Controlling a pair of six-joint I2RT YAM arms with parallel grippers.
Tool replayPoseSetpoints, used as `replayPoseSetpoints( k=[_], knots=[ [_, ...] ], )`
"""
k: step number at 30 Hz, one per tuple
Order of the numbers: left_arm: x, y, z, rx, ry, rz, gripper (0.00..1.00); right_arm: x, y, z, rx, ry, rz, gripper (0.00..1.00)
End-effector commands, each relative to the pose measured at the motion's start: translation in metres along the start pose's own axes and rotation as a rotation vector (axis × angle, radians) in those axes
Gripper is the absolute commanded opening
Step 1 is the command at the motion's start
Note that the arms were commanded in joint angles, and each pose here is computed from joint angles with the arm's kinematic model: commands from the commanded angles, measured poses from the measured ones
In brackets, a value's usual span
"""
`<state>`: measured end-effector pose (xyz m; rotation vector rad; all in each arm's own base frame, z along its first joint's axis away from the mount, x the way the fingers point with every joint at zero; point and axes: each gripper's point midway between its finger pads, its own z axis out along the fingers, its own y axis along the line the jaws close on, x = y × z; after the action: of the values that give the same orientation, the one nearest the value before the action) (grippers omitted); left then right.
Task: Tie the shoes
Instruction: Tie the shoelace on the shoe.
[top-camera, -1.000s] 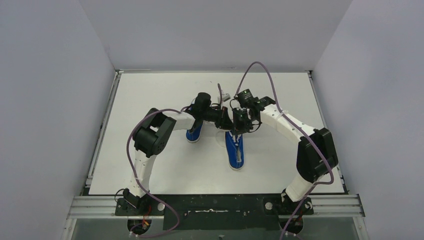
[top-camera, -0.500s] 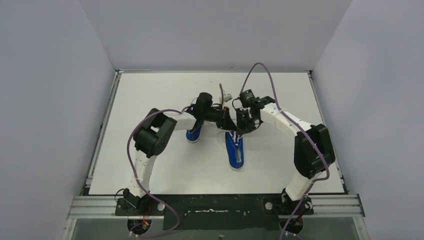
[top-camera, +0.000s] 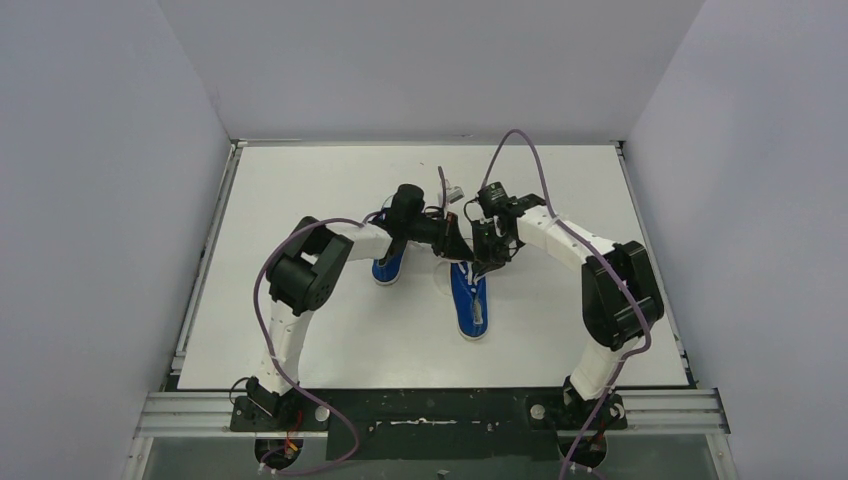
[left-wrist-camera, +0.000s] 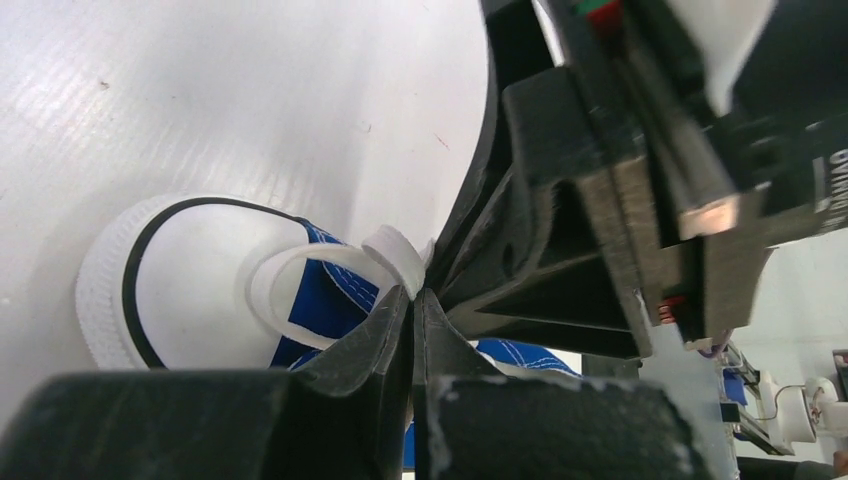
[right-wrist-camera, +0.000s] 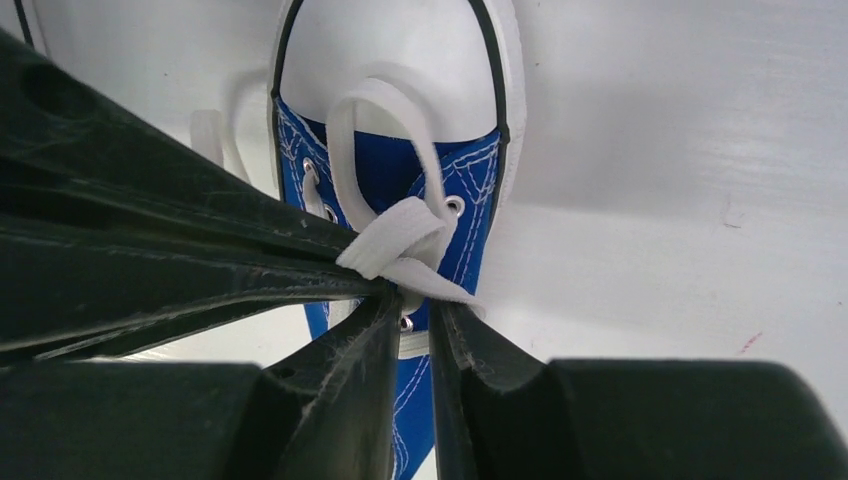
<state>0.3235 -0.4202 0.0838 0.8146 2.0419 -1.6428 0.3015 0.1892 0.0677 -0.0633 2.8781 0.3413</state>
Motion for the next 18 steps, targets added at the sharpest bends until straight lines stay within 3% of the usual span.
replayPoseSetpoints(
  k=[1,12,15,18],
  knots=[
    [-0.018,-0.018,0.001,0.056,-0.017,0.068,0.0,-0.011,-0.001,0.007,0.005,-0.039,-0.001,0.2],
    [-0.012,-0.014,0.0,0.046,0.005,0.069,0.0,-0.015,-0.008,0.01,0.054,-0.049,-0.019,0.16],
    [-0.011,-0.013,0.0,0.043,0.004,0.064,0.0,-0.017,-0.006,0.012,0.065,-0.054,-0.058,0.0],
    [-0.012,-0.012,-0.001,0.036,0.005,0.056,0.0,-0.01,0.007,-0.016,0.005,-0.027,-0.078,0.0]
  ],
)
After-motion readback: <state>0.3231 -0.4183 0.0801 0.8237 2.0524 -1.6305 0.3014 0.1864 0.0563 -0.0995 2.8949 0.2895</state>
